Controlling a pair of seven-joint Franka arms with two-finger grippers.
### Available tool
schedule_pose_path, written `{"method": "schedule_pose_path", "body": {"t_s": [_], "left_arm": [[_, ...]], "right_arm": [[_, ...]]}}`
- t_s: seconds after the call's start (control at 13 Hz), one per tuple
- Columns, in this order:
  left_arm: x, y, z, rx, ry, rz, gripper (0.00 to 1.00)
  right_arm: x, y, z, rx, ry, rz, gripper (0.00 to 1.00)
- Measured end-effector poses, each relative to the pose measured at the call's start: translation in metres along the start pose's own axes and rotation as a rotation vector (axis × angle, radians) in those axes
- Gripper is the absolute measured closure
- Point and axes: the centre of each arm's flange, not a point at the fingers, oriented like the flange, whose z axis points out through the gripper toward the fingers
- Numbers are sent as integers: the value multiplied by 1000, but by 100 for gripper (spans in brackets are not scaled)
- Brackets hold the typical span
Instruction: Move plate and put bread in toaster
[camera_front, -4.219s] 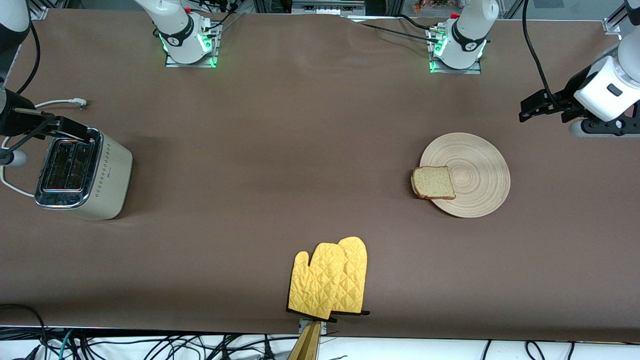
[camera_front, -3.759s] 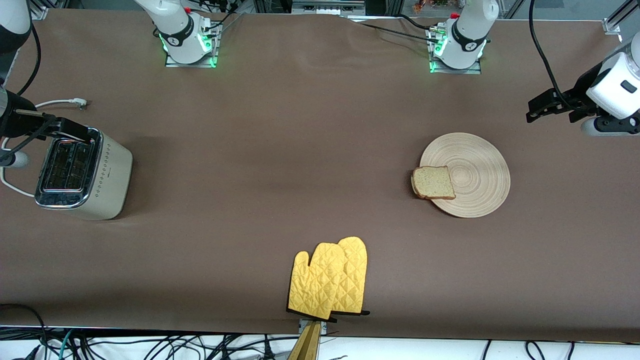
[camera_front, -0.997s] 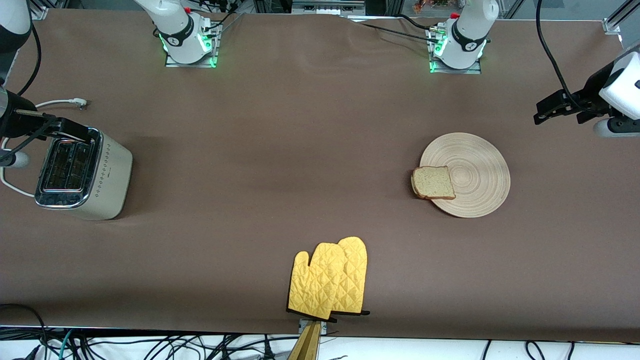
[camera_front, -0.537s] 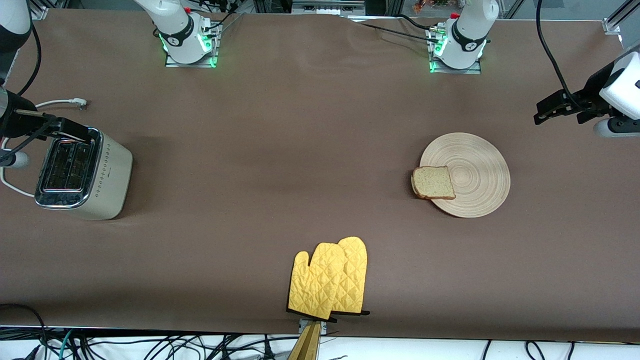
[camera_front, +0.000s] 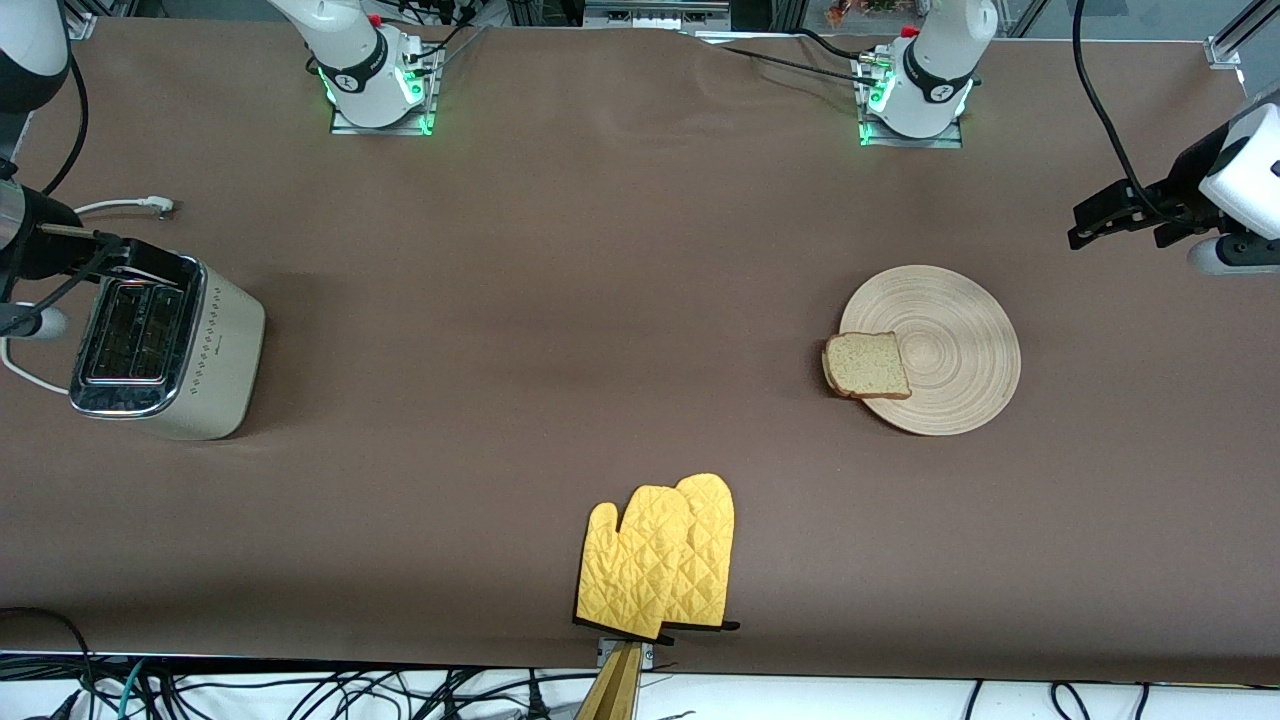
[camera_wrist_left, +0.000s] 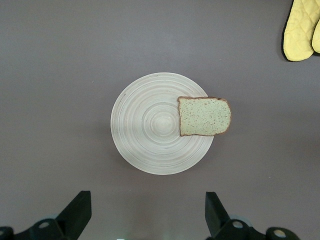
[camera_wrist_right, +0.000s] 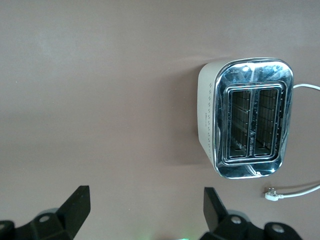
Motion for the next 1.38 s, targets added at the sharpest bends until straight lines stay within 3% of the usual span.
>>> {"method": "schedule_pose_path", "body": {"t_s": [0.84, 1.38], "left_arm": [[3, -6, 6, 9, -17, -9, 0], [7, -23, 37, 13, -74, -40, 0]], "right_arm": [[9, -8, 18, -1, -34, -13, 0], [13, -10, 26, -2, -49, -15, 0]]}}
